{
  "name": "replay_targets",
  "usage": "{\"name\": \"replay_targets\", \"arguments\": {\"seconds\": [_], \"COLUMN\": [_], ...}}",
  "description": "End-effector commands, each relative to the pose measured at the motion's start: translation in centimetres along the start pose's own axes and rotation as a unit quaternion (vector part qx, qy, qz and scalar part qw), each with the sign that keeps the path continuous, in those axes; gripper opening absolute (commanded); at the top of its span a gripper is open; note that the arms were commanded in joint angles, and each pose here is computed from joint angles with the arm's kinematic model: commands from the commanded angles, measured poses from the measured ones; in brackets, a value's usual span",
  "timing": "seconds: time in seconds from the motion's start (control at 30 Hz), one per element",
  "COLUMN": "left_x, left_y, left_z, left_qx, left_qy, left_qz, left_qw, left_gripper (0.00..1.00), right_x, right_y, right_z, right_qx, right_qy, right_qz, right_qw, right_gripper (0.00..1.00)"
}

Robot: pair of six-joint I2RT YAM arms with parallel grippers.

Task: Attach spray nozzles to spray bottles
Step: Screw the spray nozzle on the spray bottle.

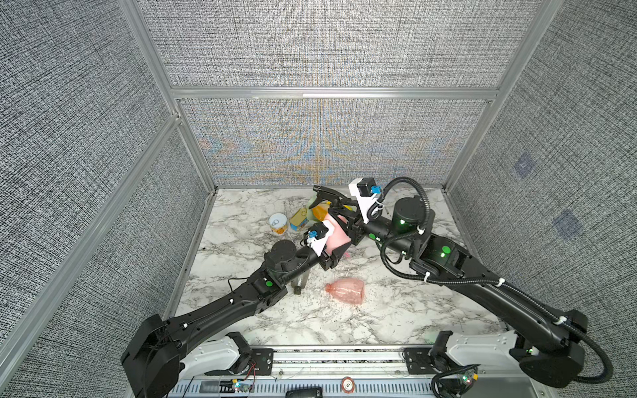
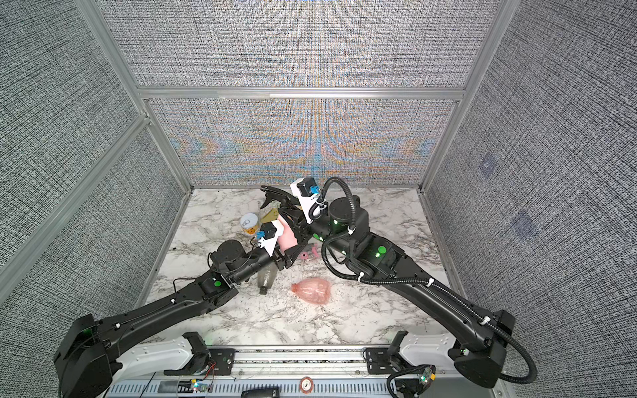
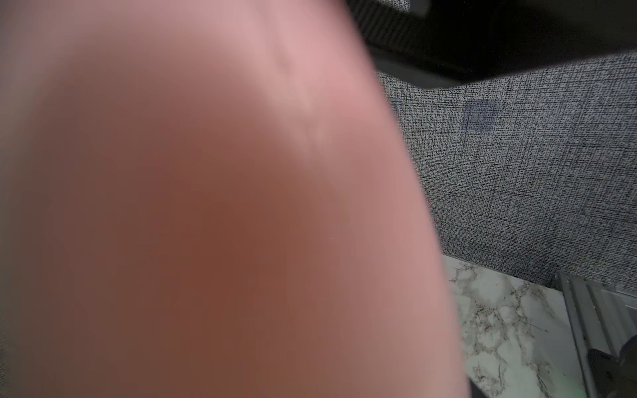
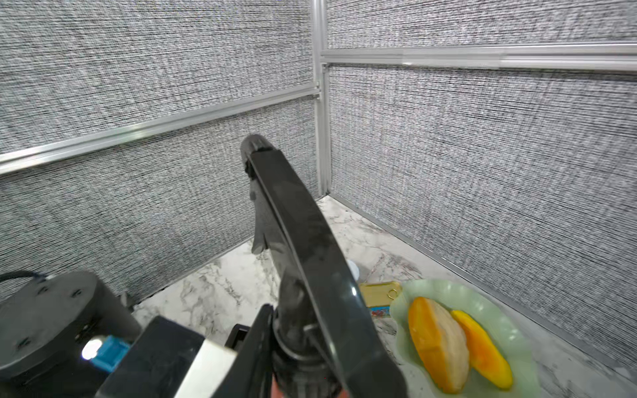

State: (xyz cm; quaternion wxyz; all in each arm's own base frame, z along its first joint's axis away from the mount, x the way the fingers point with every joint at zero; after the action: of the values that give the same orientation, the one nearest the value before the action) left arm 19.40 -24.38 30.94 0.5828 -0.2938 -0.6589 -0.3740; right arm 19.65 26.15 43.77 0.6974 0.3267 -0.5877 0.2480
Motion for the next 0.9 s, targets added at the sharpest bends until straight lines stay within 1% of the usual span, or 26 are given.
{"name": "replay_targets", "arguments": {"seconds": [0.0, 0.17, 0.23, 0.33, 0.43, 0.47, 0.5, 0.7, 0.8, 0.87], "left_x": [2.2, 1.8, 1.8, 1.5, 1.4, 1.3, 1.3, 1.4, 1.4, 1.5], "left_y": [0.5, 0.9, 1.0, 1.2, 1.2, 1.3, 1.2, 0.8, 0.6, 0.5], "left_z": [0.2, 0.0, -0.1, -0.2, -0.2, -0.1, -0.1, 0.2, 0.1, 0.1], "left_qx": [0.024, 0.046, 0.054, 0.068, 0.071, 0.072, 0.07, 0.048, 0.033, 0.026], "left_qy": [-0.055, -0.045, -0.042, -0.034, -0.032, -0.033, -0.035, -0.043, -0.046, -0.048], "left_qz": [-0.031, -0.036, -0.04, -0.044, -0.048, -0.047, -0.047, -0.044, -0.042, -0.041], "left_qw": [0.998, 0.997, 0.997, 0.996, 0.996, 0.996, 0.996, 0.997, 0.998, 0.998], "left_gripper": [0.69, 0.69, 0.69, 0.69, 0.69, 0.69, 0.69, 0.69, 0.69, 0.69], "right_x": [-2.5, -2.3, -2.4, -2.4, -2.2, -2.0, -1.7, 0.4, 1.3, 1.5], "right_y": [0.2, 0.8, 1.0, 1.3, 1.7, 1.9, 2.0, 2.1, 1.9, 1.6], "right_z": [-0.2, -0.6, -0.9, -1.4, -1.7, -1.6, -1.3, 2.1, 3.9, 4.9], "right_qx": [-0.049, -0.107, -0.121, -0.127, -0.113, -0.104, -0.094, -0.033, -0.009, 0.005], "right_qy": [0.059, 0.045, 0.038, 0.036, 0.036, 0.035, 0.033, 0.021, 0.024, 0.028], "right_qz": [-0.006, -0.006, -0.016, -0.034, -0.036, -0.037, -0.037, -0.02, -0.006, -0.001], "right_qw": [0.997, 0.993, 0.992, 0.991, 0.992, 0.993, 0.994, 0.999, 1.0, 1.0], "right_gripper": [0.0, 0.0, 0.0, 0.0, 0.01, 0.05, 0.11, 0.58, 0.68, 0.71]}}
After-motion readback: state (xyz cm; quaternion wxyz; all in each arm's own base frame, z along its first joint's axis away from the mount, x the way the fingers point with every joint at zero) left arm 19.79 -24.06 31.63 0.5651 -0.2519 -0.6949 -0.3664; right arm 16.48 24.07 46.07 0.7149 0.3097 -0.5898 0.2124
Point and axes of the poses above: each gripper's point midway between its finger pads, its own z axis back along the fingers, its own y axis along the line the jaws close on, x = y × z, the point moved 9 cm from there along z, back along the fingers, and after that the axes turned 5 degrees about -z, right-handed, at the moved point
